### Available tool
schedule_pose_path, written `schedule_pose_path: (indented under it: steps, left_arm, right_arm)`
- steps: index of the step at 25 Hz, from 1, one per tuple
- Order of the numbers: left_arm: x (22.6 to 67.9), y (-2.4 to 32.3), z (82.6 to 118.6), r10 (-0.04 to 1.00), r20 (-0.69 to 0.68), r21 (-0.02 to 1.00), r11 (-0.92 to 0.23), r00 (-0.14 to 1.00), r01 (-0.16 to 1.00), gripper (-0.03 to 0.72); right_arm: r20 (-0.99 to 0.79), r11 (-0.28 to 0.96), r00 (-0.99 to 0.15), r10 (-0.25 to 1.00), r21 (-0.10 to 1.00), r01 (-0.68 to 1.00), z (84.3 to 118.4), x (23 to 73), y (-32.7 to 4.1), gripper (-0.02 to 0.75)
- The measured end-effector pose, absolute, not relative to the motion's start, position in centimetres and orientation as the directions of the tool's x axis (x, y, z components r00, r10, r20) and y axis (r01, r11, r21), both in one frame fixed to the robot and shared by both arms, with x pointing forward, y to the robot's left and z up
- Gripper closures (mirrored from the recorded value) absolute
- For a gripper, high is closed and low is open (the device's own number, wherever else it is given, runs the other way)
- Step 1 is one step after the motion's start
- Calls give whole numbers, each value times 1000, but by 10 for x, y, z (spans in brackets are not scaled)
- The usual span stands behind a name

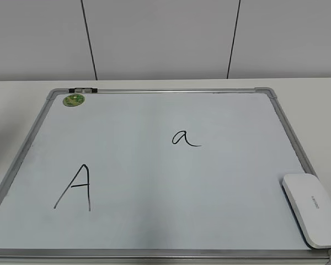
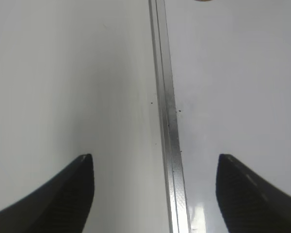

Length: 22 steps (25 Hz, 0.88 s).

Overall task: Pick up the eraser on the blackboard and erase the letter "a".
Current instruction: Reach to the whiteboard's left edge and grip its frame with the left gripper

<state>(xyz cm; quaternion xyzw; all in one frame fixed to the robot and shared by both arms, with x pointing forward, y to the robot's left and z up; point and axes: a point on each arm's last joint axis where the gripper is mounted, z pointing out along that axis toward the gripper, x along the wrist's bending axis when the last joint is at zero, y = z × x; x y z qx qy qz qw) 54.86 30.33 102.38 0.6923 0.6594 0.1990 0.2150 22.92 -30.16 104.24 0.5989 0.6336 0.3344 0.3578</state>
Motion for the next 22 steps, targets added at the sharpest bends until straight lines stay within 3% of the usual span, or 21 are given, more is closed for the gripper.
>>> schedule_pose_path:
  steps: [10, 15, 22]
  left_arm:
    - [608, 303, 978, 997, -40, 292, -53, 68, 955, 131]
    - [633, 302, 967, 992, -60, 211, -98, 112, 973, 170]
    - [656, 313, 946, 971, -203, 143, -95, 123, 985, 193]
  right_arm:
    - [-53, 59, -26, 998, 852, 520, 1042, 229, -302, 151]
    - [-53, 59, -26, 998, 852, 520, 1042, 229, -302, 151]
    - [-53, 59, -26, 998, 852, 520, 1042, 229, -302, 152]
